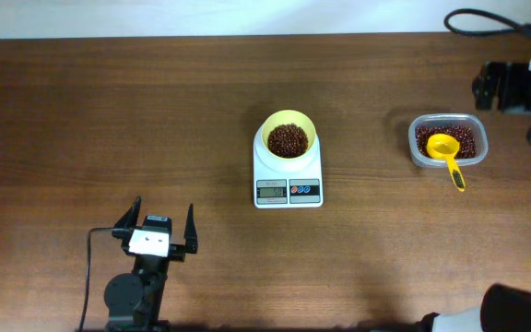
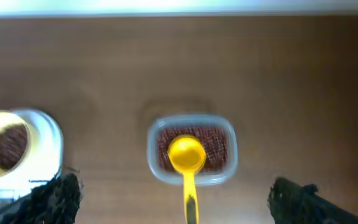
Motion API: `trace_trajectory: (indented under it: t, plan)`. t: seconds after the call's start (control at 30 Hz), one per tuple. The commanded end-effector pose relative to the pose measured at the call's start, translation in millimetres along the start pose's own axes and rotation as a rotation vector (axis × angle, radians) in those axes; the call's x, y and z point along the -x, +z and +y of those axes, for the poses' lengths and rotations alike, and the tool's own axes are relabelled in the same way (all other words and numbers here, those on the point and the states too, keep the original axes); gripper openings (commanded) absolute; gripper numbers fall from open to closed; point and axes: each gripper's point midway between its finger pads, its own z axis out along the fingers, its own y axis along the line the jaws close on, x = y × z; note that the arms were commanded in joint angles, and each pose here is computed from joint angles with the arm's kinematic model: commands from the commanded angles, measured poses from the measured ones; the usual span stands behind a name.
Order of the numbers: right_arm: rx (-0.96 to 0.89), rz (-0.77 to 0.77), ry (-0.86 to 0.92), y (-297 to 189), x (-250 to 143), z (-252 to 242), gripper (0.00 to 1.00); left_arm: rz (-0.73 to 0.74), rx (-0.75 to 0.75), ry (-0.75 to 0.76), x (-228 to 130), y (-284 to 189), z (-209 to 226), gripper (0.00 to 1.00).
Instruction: Scoop item into bowl and weigh 50g on scale
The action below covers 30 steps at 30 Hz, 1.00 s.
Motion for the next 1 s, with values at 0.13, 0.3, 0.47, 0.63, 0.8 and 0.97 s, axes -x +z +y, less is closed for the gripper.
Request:
trace_trajectory:
  t: [0.13, 0.3, 0.47, 0.63, 0.8, 0.97]
  plan:
    - [0.05, -0.18, -0.092, -46, 28, 40, 0.99, 0.002, 0.016, 0.016, -1, 0, 3, 0.99]
    - [0.063, -0.19, -0.091, -46, 20, 44, 0.99, 0.002, 0.016, 0.016, -1, 0, 3, 0.99]
    - [0.115, -0.283, -0.112, -35, 9, 55, 0.99, 0.002, 0.016, 0.016, -1, 0, 3, 0.99]
    - [0.172, -0.42, -0.132, -20, -11, 68, 0.99, 0.002, 0.016, 0.016, -1, 0, 3, 0.99]
    - [0.179, -0.592, -0.058, -10, -25, 68, 0.99, 0.002, 0.016, 0.016, -1, 0, 3, 0.99]
    - [0.179, -0.773, -0.082, -8, -44, 72, 0.99, 0.002, 0.016, 0.016, -1, 0, 3, 0.99]
